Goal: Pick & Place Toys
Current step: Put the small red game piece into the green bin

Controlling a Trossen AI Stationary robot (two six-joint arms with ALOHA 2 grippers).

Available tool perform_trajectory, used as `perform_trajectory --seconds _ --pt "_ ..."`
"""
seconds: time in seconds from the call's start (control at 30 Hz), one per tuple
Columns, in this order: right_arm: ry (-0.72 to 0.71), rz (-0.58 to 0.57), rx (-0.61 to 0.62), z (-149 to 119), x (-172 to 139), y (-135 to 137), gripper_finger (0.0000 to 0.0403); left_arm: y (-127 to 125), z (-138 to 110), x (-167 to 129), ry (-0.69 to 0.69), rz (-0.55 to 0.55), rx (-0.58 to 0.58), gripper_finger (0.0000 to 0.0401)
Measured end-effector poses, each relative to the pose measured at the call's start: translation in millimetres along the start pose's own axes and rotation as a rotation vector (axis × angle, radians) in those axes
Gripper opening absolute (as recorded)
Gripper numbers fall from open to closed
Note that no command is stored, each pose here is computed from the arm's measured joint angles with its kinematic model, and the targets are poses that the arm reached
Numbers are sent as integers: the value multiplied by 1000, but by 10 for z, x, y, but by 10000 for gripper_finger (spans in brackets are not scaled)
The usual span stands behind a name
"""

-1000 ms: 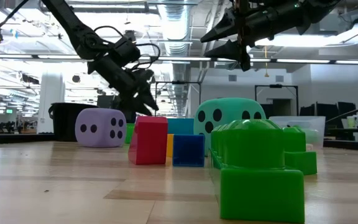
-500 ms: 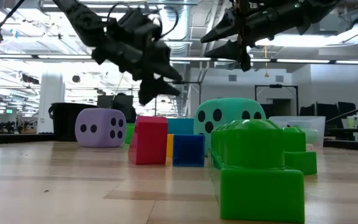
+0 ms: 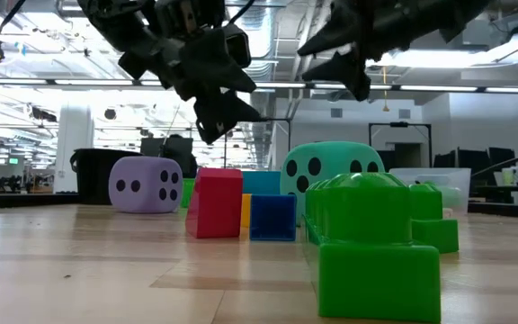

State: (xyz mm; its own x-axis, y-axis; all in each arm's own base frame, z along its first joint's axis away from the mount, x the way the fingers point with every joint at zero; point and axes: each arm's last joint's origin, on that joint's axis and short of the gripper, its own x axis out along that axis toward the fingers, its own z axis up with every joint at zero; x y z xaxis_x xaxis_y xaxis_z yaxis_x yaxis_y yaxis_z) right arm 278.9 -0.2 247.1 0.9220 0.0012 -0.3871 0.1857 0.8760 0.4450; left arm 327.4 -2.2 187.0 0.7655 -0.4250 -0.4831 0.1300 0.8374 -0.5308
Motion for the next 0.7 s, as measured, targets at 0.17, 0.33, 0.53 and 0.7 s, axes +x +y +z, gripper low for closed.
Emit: perform_trajectory --seconds 0.17,0.33,0.53,0.7 --pt "14 22 -48 8 -49 394 155 -12 -36 -28 50 -20 97 166" --pt "45 -54 -61 58 -189 766 119 -44 -115 -21 123 -84 275 177" --pt "30 -59 89 106 -336 1057 103 -139 -213 19 185 -140 428 210" --pt "-5 -85 192 51 -385 1150 112 -224 -260 55 197 -176 527 249"
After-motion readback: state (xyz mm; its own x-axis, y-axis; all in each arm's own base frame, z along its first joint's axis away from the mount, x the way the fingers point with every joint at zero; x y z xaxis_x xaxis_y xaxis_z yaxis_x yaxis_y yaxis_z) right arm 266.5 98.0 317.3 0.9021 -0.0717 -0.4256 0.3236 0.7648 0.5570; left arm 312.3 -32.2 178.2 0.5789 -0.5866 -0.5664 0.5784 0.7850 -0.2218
